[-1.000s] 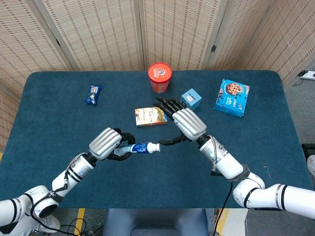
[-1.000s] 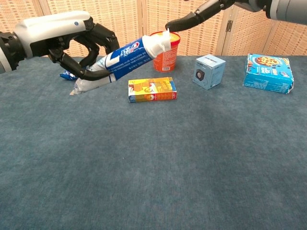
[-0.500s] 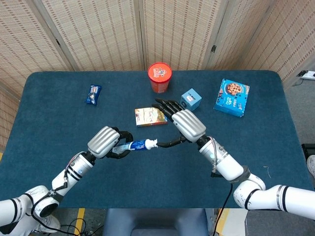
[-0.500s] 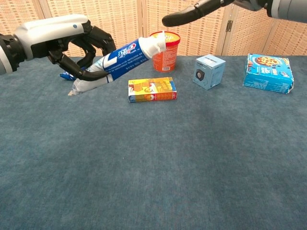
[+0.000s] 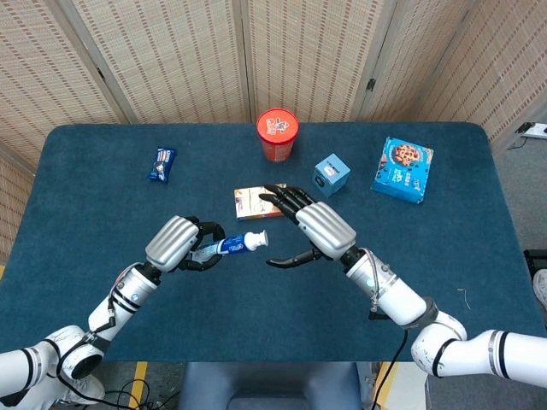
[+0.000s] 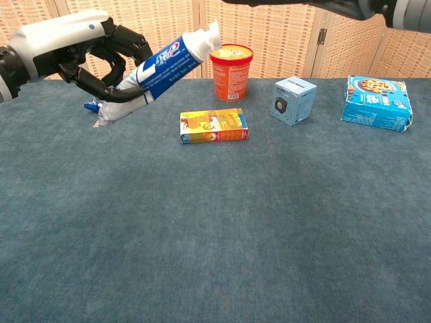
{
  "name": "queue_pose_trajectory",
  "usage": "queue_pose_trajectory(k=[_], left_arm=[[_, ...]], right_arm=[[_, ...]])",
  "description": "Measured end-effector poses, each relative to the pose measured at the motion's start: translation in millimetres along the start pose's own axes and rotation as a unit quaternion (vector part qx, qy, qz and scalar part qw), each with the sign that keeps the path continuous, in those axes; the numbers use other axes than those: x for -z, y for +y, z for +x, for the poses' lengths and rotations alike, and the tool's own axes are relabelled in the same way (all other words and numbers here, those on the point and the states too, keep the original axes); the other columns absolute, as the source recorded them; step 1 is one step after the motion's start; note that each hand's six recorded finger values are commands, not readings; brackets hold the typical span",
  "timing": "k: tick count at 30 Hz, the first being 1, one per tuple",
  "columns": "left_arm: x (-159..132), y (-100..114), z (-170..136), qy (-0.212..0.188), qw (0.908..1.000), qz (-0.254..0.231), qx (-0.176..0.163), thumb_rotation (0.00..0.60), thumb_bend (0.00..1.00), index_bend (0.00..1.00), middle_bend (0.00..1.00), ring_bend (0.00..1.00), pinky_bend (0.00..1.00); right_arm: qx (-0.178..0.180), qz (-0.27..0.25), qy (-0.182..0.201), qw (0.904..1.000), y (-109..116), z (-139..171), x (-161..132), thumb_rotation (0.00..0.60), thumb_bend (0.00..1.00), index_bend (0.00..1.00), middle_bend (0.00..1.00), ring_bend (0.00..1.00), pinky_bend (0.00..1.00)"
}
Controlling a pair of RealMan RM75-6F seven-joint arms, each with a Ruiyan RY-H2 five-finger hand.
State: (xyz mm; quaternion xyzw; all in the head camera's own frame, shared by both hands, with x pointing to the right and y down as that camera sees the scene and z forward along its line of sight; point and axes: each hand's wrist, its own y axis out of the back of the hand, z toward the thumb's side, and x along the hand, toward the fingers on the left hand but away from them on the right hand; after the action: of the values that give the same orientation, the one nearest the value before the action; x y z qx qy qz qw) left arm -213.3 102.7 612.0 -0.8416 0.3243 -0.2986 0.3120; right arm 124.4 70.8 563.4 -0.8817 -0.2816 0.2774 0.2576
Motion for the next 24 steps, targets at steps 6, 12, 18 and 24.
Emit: queue_pose_trajectory(k=[6, 12, 18, 24], left_arm=[[-3, -1, 1, -0.002, 1.0000, 0.004, 0.001, 0.600, 0.67, 0.84, 0.91, 0.79, 0.57], [-5, 1, 2, 0.000, 1.0000, 0.003, -0.001, 0.600, 0.67, 0.84, 0.91, 0.79, 0.57], [-5, 2, 3, 0.003, 1.0000, 0.002, -0.003, 0.600, 0.67, 0.84, 0.91, 0.79, 0.57], [-5, 3, 4, 0.004, 1.0000, 0.001, -0.004, 0.600, 0.67, 0.84, 0.91, 0.79, 0.57]], right_arm=[[0.002, -0.010, 0.010, 0.9999, -10, -12, -6, 0.202, 0.00, 0.00, 0.00, 0.00, 0.00], [0.003, -0.010, 0.018, 0.9998, -19, -22, -13, 0.170, 0.00, 0.00, 0.00, 0.00, 0.00], [0.004, -0.014, 0.022, 0.9996, -27, -28, -16, 0.124, 0.00, 0.00, 0.00, 0.00, 0.00], [0.009, -0.018, 0.025, 0.9995, -32, -34, -16, 0.122, 0.00, 0.00, 0.00, 0.00, 0.00]])
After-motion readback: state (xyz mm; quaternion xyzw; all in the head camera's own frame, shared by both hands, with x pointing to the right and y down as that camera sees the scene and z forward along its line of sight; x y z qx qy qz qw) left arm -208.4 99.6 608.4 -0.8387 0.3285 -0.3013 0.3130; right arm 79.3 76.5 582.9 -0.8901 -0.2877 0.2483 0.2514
